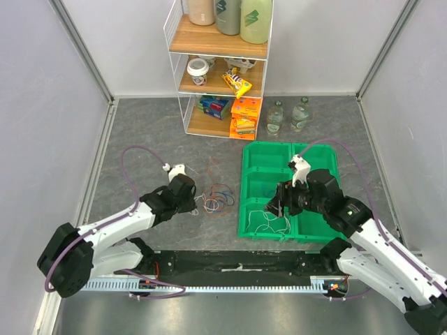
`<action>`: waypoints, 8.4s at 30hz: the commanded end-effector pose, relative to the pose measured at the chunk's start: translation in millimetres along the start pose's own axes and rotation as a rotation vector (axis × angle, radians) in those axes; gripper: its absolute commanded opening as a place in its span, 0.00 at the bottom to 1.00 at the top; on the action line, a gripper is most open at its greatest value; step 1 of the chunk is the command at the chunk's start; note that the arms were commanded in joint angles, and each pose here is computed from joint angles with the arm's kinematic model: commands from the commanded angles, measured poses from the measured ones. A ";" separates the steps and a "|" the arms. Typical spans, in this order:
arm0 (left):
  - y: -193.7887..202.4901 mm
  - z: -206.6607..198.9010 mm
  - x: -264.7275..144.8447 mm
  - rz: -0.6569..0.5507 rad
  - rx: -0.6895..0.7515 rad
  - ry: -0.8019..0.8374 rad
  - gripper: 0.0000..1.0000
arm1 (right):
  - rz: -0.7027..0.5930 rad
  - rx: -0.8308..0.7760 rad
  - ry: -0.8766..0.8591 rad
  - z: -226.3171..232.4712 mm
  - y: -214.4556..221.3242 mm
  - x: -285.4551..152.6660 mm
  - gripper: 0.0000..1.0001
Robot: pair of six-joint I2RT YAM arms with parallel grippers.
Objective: Untangle the cables
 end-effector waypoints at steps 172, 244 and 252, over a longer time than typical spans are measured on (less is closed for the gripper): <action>-39.1 58.7 -199.3 -0.543 -0.375 0.484 0.85 | -0.073 -0.661 0.011 194.0 0.0 193.7 0.93; -35.8 -0.7 -120.5 -0.271 -0.214 0.460 0.83 | -0.073 -0.152 0.301 36.0 14.2 25.9 0.00; -16.9 -32.2 -54.0 0.077 -0.079 0.337 0.64 | 0.028 -0.098 0.442 23.5 29.3 37.2 0.03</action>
Point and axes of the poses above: each gripper's point midway between its finger pads, its own x axis out along the fingers, its own z axis along the line the jaws close on, y = z × x, the point moved 10 cm from there along -x, back along the fingers, and after that the axes turned 8 degrees about -x, right-handed, at the moved point
